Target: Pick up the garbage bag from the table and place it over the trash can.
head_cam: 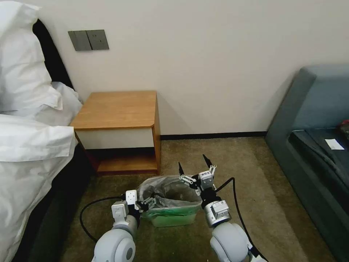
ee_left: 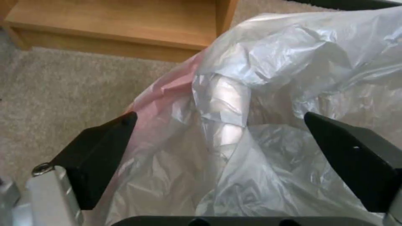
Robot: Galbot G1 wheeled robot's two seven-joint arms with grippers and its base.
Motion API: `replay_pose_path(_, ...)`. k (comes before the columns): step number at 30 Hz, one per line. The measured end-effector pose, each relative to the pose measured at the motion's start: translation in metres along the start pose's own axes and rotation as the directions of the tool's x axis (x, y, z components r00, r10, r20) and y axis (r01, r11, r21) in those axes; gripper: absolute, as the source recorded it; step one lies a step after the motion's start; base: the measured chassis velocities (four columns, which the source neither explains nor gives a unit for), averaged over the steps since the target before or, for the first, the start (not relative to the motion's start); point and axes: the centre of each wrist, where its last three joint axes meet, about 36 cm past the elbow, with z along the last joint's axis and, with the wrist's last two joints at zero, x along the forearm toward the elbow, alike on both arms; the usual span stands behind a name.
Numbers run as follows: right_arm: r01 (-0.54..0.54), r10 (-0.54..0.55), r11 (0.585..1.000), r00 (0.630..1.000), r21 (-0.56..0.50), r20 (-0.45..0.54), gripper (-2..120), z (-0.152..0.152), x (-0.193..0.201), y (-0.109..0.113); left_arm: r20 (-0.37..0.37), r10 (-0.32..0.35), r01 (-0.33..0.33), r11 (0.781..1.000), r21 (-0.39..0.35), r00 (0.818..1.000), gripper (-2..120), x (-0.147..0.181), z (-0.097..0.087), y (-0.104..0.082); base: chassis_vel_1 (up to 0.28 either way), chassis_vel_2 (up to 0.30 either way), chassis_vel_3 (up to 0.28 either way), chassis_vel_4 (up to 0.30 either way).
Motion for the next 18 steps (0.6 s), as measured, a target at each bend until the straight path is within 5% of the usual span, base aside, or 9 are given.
replay_pose_path(6,-0.031,0.031,0.999,0.999,-0.01,0.009,100,0.002,-0.003,0.0,0.102,0.007,-0.008,1.0,0.006,0.995,100,0.002,0.001,-0.001,0.0,0.0,0.0,0.0)
replay_pose_path(9,-0.068,0.068,0.997,0.998,-0.026,0.004,100,0.004,0.0,0.003,0.255,-0.013,0.019,1.0,-0.023,0.967,100,-0.005,0.01,0.003,0.0,0.0,0.0,0.0)
replay_pose_path(18,-0.147,0.147,0.988,0.989,0.049,0.008,100,0.023,0.006,-0.006,0.432,-0.011,0.036,0.998,-0.051,0.902,100,-0.017,0.003,0.012,0.0,0.0,0.0,0.0)
